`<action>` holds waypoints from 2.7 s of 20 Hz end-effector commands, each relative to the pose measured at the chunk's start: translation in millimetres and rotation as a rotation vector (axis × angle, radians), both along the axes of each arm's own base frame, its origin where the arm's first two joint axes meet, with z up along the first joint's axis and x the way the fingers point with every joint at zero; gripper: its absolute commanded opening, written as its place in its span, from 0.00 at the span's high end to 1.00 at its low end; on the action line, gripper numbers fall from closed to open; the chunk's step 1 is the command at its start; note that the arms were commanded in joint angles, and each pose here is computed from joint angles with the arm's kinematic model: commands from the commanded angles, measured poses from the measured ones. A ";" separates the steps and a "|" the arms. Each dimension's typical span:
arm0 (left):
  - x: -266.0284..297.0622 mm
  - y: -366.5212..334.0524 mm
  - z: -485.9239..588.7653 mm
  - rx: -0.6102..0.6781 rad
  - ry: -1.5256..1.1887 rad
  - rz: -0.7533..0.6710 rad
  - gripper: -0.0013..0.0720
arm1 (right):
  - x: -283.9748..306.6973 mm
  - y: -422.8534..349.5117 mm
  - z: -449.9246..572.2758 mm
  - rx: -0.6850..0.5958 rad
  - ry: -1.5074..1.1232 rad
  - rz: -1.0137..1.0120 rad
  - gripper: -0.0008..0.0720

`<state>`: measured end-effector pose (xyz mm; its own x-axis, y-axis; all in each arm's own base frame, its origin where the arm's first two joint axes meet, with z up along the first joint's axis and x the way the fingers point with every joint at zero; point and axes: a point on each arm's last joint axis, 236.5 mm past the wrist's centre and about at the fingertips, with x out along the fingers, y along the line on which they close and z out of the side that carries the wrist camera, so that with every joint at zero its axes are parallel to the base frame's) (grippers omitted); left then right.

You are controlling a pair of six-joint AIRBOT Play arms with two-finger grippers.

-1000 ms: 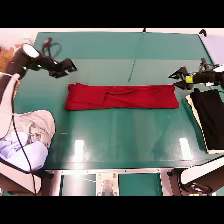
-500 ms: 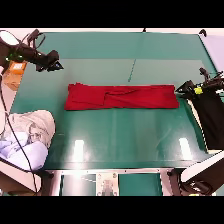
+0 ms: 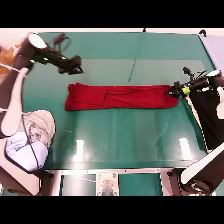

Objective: Fold the shirts.

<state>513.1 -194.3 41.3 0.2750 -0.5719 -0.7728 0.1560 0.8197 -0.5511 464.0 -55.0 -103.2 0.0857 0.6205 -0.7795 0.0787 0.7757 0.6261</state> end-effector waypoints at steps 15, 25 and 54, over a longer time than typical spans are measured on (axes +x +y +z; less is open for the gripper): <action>-69.9 -280.4 -132.7 -0.270 0.077 -0.128 0.94 | -36.1 118.9 291.5 0.031 -0.470 0.305 0.96; -39.8 -191.7 11.9 -0.418 0.065 -0.275 0.94 | -43.3 173.7 295.1 0.071 -0.424 0.338 0.96; -30.0 181.9 37.1 0.299 0.118 0.193 0.94 | 33.5 192.0 100.2 -0.020 -0.188 -0.031 0.25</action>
<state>481.4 -12.4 77.8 0.2476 -0.2612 -0.9330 -0.0670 0.9561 -0.2854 524.6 205.2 22.0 0.3551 0.6156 -0.7036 -0.1622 0.7818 0.6021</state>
